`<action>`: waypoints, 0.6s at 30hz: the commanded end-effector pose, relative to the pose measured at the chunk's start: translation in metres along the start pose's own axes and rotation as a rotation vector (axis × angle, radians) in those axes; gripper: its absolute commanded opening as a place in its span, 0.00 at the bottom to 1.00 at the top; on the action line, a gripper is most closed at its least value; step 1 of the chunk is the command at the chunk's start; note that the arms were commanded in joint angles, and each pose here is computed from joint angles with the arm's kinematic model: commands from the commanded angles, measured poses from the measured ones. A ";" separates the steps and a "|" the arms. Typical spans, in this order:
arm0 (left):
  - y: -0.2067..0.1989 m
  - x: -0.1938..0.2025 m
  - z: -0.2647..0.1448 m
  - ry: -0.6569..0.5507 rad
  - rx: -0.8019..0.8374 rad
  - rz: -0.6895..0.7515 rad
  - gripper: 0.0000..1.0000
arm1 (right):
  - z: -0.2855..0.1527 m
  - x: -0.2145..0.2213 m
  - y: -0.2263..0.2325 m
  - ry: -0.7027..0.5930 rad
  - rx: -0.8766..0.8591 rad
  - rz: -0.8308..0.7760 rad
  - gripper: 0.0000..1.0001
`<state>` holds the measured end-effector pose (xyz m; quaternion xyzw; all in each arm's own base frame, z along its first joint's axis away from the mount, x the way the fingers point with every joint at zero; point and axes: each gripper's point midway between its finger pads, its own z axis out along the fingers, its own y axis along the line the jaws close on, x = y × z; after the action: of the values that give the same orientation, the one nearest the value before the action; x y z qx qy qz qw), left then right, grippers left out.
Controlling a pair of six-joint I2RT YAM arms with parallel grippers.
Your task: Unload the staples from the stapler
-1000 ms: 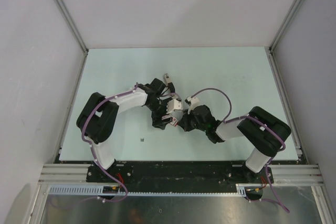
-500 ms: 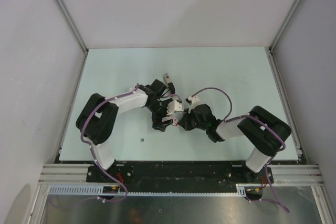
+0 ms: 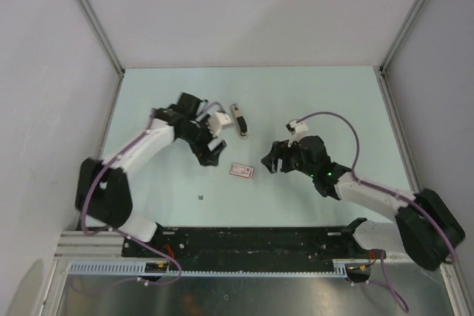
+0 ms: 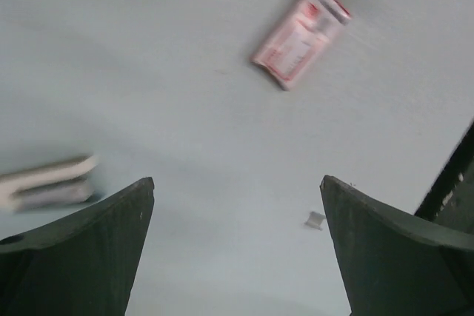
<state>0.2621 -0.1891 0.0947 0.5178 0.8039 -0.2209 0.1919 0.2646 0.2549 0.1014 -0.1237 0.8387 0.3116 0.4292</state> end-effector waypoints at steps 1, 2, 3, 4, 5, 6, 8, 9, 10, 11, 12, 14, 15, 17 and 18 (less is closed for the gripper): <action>0.028 -0.026 -0.086 -0.164 -0.271 -0.154 0.99 | -0.031 -0.017 -0.014 -0.005 0.068 0.000 0.86; 0.033 -0.023 -0.101 -0.182 -0.337 -0.190 0.99 | -0.036 -0.022 -0.013 -0.016 0.074 -0.002 0.93; 0.040 -0.018 -0.116 -0.192 -0.410 -0.227 0.99 | -0.041 -0.029 -0.012 -0.030 0.078 -0.002 0.96; 0.044 -0.011 -0.129 -0.203 -0.466 -0.256 0.99 | -0.043 -0.036 -0.009 -0.047 0.075 0.000 0.98; 0.045 -0.005 -0.139 -0.219 -0.501 -0.277 0.99 | -0.046 -0.040 -0.007 -0.048 0.076 0.008 0.98; 0.044 0.001 -0.147 -0.238 -0.526 -0.295 0.99 | -0.047 -0.043 -0.005 -0.046 0.079 0.019 0.99; 0.040 0.013 -0.156 -0.258 -0.557 -0.320 1.00 | -0.046 -0.052 -0.001 -0.044 0.081 0.038 0.99; 0.038 0.019 -0.158 -0.261 -0.571 -0.325 1.00 | -0.045 -0.054 0.000 -0.041 0.078 0.044 0.99; 0.035 0.024 -0.159 -0.262 -0.581 -0.330 0.99 | -0.043 -0.056 0.002 -0.039 0.074 0.050 0.99; 0.032 0.029 -0.159 -0.264 -0.589 -0.333 0.99 | -0.042 -0.059 0.005 -0.042 0.065 0.054 0.99; 0.028 0.033 -0.158 -0.265 -0.593 -0.337 0.99 | -0.041 -0.060 0.007 -0.042 0.056 0.056 0.99; 0.022 0.041 -0.157 -0.270 -0.600 -0.344 1.00 | -0.040 -0.062 0.010 -0.048 0.039 0.056 0.99; 0.019 0.044 -0.156 -0.274 -0.603 -0.345 1.00 | -0.039 -0.062 0.011 -0.046 0.035 0.056 0.99; 0.016 0.046 -0.157 -0.290 -0.611 -0.350 0.99 | -0.036 -0.063 0.012 -0.024 0.039 0.054 0.99; 0.016 0.046 -0.159 -0.301 -0.620 -0.354 0.99 | -0.035 -0.063 0.012 -0.012 0.045 0.052 0.99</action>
<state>0.2515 -0.0659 0.1951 0.2810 0.8705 -0.0717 0.3975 0.2683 0.2298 0.1573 -0.0878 0.8455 0.2977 0.4345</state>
